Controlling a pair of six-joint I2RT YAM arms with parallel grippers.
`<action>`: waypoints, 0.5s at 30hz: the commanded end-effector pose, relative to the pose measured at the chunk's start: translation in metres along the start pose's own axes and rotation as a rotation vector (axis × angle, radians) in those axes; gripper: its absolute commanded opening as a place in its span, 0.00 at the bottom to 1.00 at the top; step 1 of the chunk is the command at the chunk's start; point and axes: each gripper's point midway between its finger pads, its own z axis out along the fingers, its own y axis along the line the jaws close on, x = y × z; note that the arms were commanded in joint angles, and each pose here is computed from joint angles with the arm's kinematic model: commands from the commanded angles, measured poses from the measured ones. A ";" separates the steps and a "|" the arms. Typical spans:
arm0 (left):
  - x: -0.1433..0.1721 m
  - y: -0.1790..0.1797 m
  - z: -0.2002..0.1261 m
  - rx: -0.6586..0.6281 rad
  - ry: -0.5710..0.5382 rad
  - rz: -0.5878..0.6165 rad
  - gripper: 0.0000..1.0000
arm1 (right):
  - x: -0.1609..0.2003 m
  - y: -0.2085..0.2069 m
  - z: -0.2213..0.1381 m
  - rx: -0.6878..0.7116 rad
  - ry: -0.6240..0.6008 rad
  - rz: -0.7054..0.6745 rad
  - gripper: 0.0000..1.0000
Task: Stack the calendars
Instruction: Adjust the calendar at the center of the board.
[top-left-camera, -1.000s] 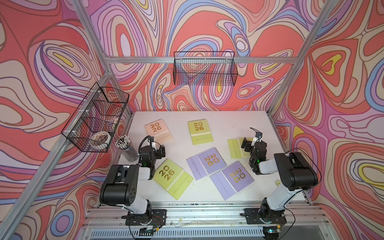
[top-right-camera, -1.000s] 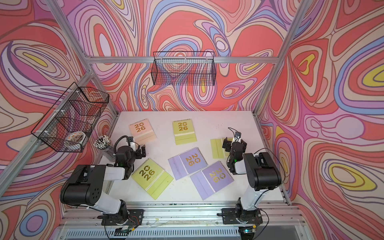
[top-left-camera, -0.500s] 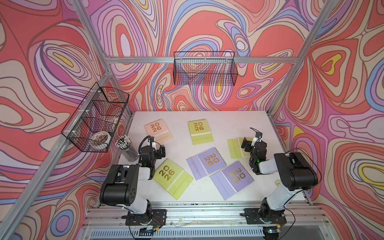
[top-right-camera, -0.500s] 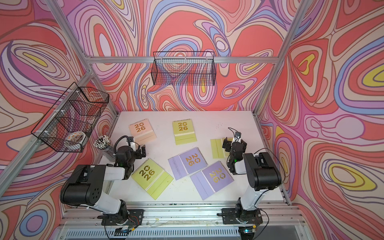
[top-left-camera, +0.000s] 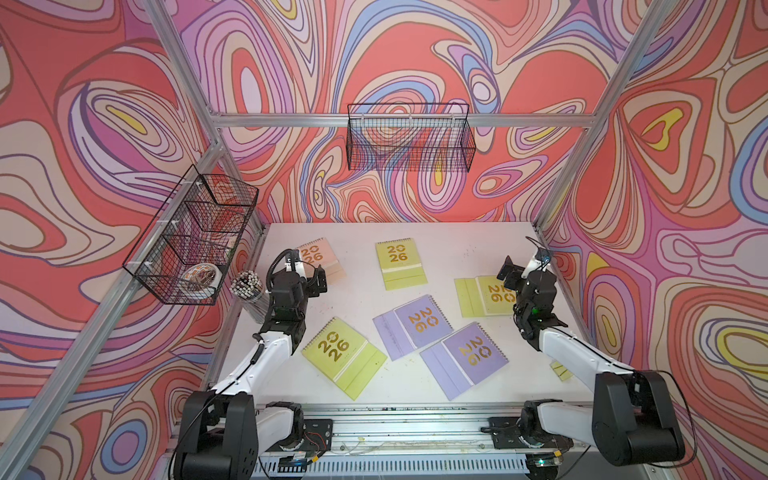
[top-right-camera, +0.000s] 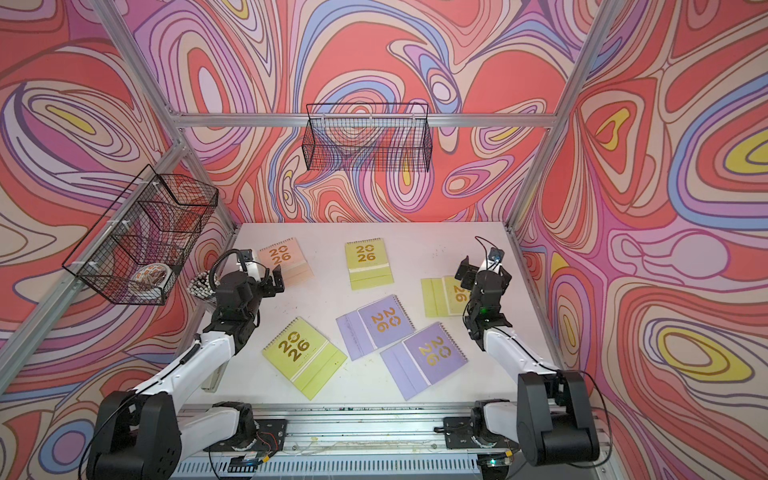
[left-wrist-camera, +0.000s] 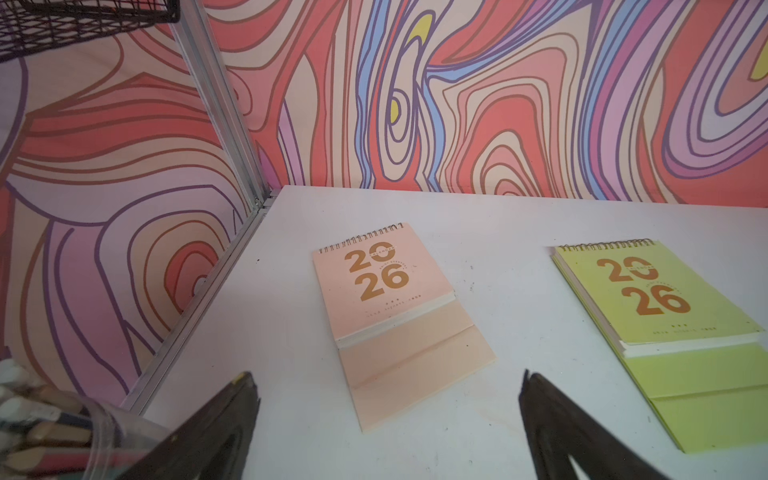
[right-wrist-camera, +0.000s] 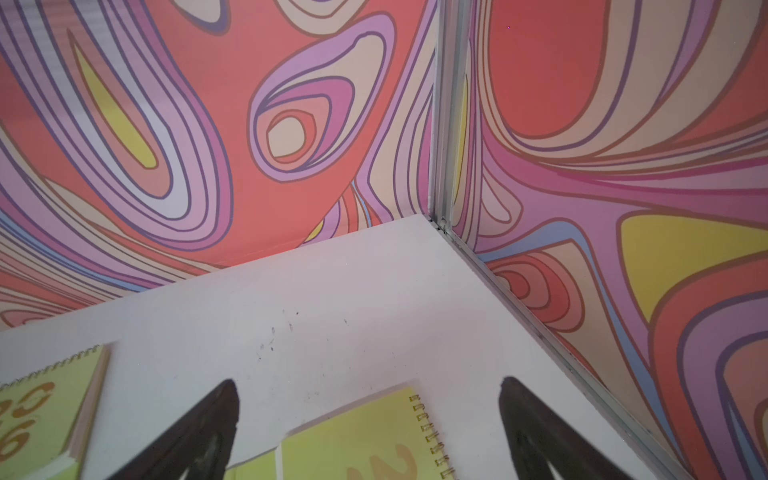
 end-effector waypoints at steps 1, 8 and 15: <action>0.018 -0.007 -0.019 -0.003 0.148 -0.009 0.97 | 0.058 -0.016 -0.020 0.090 0.341 0.080 0.98; 0.038 -0.060 -0.050 0.212 0.310 -0.164 0.78 | 0.112 0.023 -0.064 0.024 0.635 0.354 0.98; 0.070 -0.113 -0.062 0.359 0.480 -0.237 0.53 | 0.158 0.087 -0.097 -0.069 0.834 0.429 0.98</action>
